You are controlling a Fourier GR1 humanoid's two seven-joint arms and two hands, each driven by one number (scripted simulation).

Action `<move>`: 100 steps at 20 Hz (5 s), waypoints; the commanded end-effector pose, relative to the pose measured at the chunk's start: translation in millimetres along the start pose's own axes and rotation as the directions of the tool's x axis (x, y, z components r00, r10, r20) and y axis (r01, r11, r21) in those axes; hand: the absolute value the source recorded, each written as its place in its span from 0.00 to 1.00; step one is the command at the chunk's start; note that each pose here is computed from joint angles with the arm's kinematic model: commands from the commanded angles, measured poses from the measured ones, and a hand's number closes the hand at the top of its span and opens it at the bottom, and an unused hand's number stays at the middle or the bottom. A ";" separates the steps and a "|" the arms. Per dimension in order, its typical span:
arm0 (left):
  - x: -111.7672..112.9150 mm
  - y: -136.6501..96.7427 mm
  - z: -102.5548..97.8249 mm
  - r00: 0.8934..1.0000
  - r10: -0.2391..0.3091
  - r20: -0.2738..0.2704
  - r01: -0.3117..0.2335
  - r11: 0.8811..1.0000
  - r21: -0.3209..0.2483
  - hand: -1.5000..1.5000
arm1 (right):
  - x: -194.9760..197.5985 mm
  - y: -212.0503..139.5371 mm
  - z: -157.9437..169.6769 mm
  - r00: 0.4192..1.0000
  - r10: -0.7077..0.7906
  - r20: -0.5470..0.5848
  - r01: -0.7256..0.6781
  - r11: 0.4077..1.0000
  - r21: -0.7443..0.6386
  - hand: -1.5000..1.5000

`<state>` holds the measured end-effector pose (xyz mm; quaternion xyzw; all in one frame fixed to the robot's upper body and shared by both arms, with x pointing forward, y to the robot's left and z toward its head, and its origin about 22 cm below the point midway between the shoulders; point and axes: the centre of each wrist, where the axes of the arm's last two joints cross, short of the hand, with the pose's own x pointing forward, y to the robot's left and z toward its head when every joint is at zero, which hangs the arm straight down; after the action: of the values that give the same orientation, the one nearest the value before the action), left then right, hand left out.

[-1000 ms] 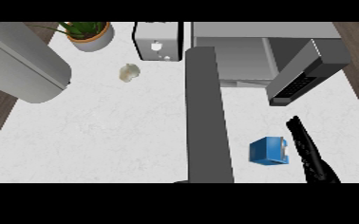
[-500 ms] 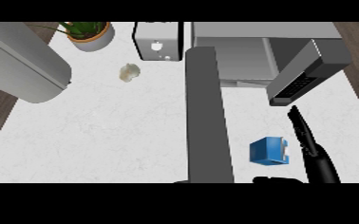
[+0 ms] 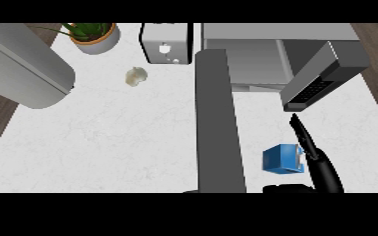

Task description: Pick up the milk, place it into the microwave and close the microwave

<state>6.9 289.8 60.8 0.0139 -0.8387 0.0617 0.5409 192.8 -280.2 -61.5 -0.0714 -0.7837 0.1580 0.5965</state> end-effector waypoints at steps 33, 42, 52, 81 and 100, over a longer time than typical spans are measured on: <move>-0.4 12.2 3.9 0.999 0.054 0.002 -0.054 0.998 -0.031 0.00 | -83.7 10.8 -87.6 0.973 0.210 0.100 -0.206 0.978 -0.044 1.00; -5.1 15.2 14.1 0.999 0.049 -0.020 -0.049 0.999 -0.006 0.00 | -65.1 32.8 -115.8 0.975 0.059 0.215 -0.077 0.994 0.080 1.00; -14.2 32.0 4.8 0.999 0.029 -0.027 -0.028 0.999 0.018 0.00 | -7.5 41.9 -177.9 0.961 0.187 0.203 -0.185 0.982 -0.029 1.00; -41.6 57.6 -37.8 0.997 0.017 -0.071 -0.022 0.997 -0.076 0.00 | 19.1 -0.8 -251.8 0.885 0.455 -0.096 -0.457 0.816 -0.355 0.00; -54.5 26.7 -44.8 0.993 0.070 -0.093 -0.087 0.977 -0.196 0.00 | 9.2 22.4 -242.6 0.979 0.202 0.008 -0.197 0.963 -0.184 0.00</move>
<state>68.1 324.3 25.5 -0.0654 -0.8201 0.0058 0.5684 423.3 -224.9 2.8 -0.2413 -0.7812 0.1572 0.5539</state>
